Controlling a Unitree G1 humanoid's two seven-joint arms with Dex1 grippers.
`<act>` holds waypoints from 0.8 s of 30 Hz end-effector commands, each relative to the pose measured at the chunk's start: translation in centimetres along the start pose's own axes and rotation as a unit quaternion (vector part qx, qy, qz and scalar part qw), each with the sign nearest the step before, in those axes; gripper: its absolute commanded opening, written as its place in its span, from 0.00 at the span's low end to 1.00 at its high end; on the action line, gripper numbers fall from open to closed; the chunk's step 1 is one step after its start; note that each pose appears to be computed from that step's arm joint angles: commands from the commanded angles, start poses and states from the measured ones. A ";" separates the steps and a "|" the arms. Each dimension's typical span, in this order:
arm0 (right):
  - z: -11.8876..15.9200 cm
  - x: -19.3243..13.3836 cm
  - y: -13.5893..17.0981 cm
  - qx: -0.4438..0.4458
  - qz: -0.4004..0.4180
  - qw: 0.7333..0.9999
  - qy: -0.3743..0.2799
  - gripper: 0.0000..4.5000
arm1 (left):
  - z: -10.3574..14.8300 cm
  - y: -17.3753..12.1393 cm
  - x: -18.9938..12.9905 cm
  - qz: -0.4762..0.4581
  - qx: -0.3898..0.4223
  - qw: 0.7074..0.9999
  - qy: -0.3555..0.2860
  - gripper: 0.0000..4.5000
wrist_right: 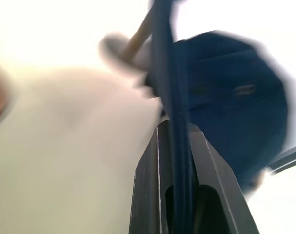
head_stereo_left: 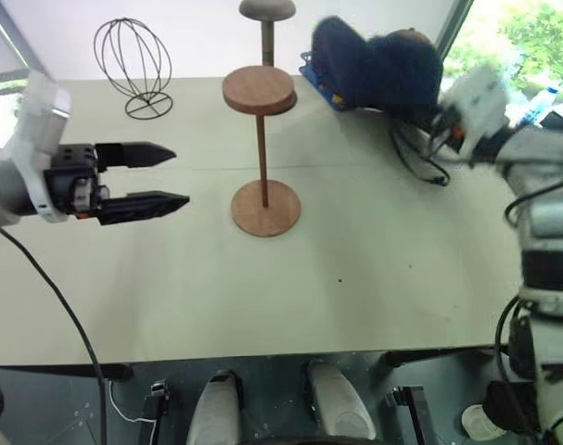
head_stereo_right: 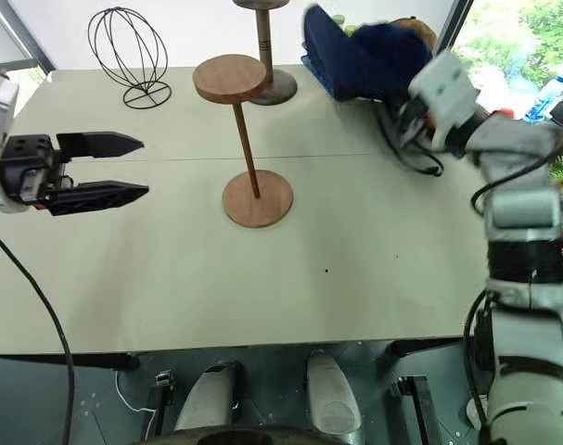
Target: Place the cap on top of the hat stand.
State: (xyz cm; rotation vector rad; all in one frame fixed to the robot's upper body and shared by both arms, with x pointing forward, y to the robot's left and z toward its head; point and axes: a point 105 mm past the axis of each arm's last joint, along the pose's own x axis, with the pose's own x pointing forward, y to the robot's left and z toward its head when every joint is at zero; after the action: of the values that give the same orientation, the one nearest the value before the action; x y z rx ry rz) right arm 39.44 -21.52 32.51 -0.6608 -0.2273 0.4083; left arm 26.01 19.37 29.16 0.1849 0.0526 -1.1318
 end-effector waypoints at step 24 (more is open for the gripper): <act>21.0 6.8 -0.1 -0.125 0.024 0.958 -0.256 0.01 | 1.8 0.1 -4.6 0.121 0.020 0.992 -0.039 1.00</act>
State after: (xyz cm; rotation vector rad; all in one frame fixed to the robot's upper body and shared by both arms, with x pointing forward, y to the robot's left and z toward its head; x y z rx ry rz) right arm 41.34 -7.90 45.64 -0.8065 -0.6034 0.5918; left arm 24.76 22.86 30.18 0.1583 -0.0079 -0.9181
